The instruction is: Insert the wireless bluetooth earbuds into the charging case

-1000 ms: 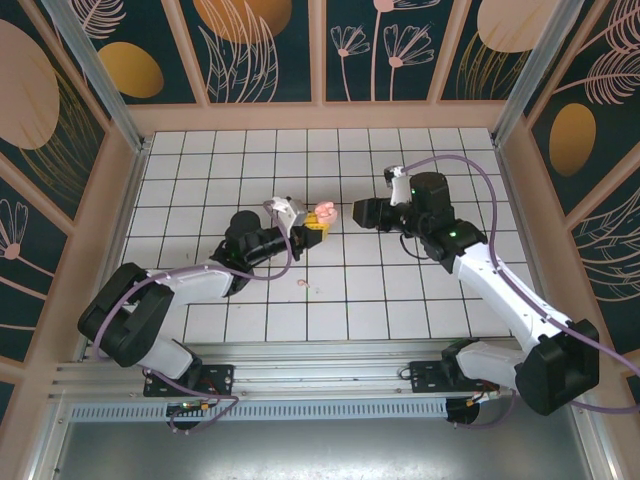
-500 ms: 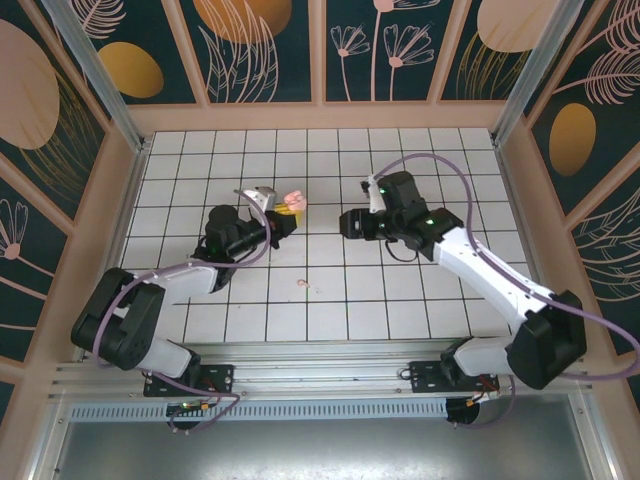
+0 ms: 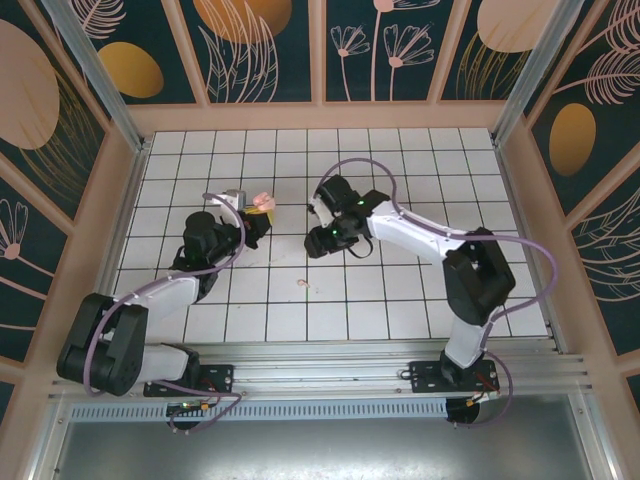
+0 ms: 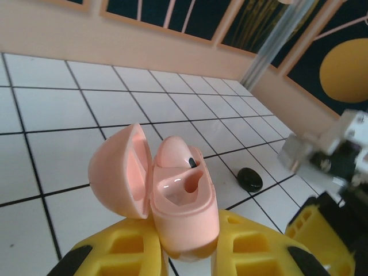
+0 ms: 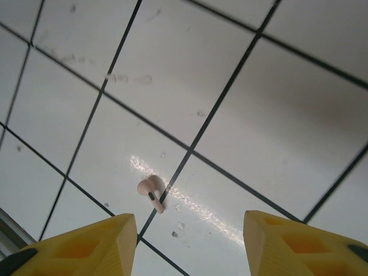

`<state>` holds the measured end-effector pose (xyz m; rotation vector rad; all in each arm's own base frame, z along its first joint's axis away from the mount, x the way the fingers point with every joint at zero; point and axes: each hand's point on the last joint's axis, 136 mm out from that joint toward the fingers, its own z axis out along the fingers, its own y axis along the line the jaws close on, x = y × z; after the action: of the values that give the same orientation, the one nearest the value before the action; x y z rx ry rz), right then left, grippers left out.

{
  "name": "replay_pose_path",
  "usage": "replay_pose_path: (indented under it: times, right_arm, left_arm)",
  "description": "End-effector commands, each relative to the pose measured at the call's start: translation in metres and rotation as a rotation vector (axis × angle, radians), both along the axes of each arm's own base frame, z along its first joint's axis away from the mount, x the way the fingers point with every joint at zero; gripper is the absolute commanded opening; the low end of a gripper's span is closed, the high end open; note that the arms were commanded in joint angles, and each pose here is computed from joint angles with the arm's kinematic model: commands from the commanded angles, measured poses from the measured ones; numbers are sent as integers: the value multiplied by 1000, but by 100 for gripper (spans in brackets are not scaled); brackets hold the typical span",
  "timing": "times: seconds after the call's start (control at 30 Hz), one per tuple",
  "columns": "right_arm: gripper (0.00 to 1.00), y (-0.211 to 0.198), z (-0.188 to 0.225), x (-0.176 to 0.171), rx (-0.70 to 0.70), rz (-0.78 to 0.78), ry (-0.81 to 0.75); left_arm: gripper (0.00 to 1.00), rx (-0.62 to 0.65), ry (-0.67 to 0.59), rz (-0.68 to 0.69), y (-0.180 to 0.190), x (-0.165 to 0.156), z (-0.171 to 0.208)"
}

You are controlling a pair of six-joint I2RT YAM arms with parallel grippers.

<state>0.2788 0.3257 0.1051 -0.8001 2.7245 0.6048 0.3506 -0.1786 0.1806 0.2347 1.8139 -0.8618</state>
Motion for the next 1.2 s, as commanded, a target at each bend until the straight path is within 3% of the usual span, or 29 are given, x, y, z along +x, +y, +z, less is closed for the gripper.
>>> replay_pose_path:
  times: [0.0, 0.47, 1.17]
  right_arm:
    - [52, 11, -10, -17, -47, 115, 36]
    - [44, 44, -60, -37, -169, 251, 86]
    - [37, 40, -92, -43, -285, 266, 78]
  left_arm:
    - [5, -11, 23, 56, 13, 0, -2]
    - [5, 8, 39, 181, 39, 4, -2]
    - [5, 5, 27, 181, 39, 5, 3]
